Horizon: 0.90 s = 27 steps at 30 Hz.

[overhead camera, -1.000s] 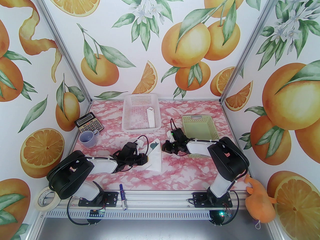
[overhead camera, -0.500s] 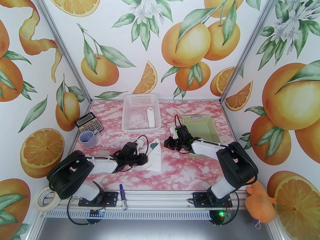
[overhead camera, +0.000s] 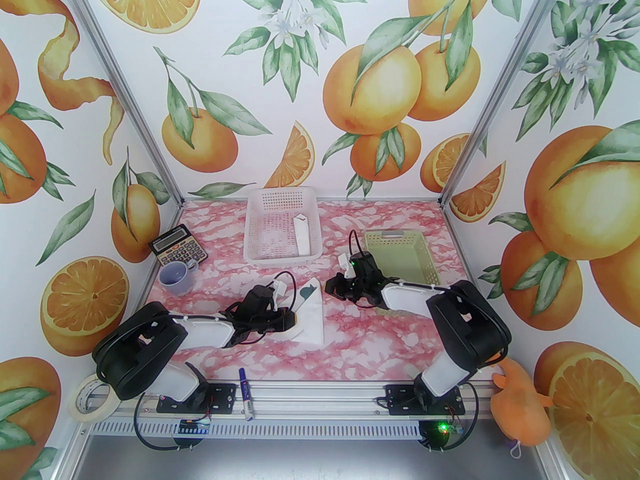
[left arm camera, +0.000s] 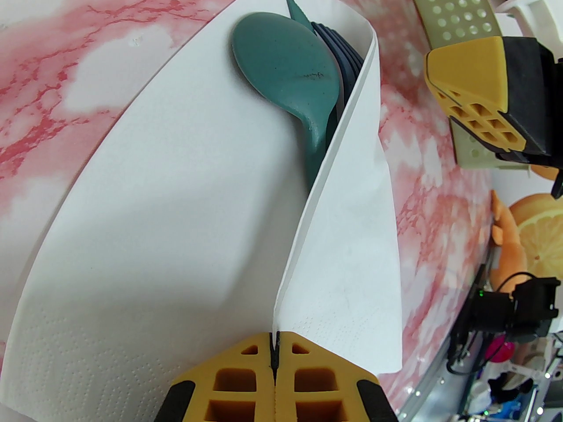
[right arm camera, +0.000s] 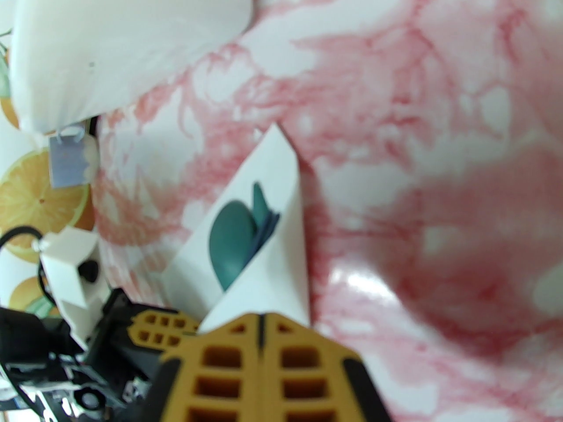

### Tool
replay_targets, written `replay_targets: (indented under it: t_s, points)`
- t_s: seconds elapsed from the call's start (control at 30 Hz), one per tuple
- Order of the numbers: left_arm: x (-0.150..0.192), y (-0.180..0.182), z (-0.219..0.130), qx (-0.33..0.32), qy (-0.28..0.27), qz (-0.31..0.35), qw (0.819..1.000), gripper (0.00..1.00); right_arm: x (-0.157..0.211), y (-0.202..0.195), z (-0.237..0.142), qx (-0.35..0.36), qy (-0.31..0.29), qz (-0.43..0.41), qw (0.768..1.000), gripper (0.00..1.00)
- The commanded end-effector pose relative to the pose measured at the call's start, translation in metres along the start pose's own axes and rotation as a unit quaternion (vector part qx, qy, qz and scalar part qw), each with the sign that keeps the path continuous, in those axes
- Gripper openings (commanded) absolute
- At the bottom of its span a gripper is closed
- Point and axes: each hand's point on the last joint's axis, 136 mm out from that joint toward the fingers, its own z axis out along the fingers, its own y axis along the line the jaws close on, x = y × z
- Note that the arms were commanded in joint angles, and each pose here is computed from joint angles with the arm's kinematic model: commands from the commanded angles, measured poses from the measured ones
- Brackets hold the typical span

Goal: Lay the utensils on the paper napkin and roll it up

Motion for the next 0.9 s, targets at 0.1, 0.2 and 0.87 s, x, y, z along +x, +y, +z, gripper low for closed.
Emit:
replay_targets:
  t_s: [0.1, 0.2, 0.87]
  points:
    - [0.023, 0.018, 0.000, -0.030, 0.035, -0.013, 0.999, 0.00, -0.001, -0.001, 0.011, -0.011, 0.003, 0.002, 1.000, 0.00]
    - [0.024, 0.019, 0.000, -0.030, 0.036, -0.014, 0.999, 0.00, 0.001, -0.002, 0.017, -0.011, 0.009, 0.003, 1.000, 0.00]
    - [0.023, 0.019, 0.001, -0.032, 0.036, -0.013, 0.999, 0.00, -0.001, 0.012, 0.012, -0.014, 0.007, -0.018, 1.000, 0.00]
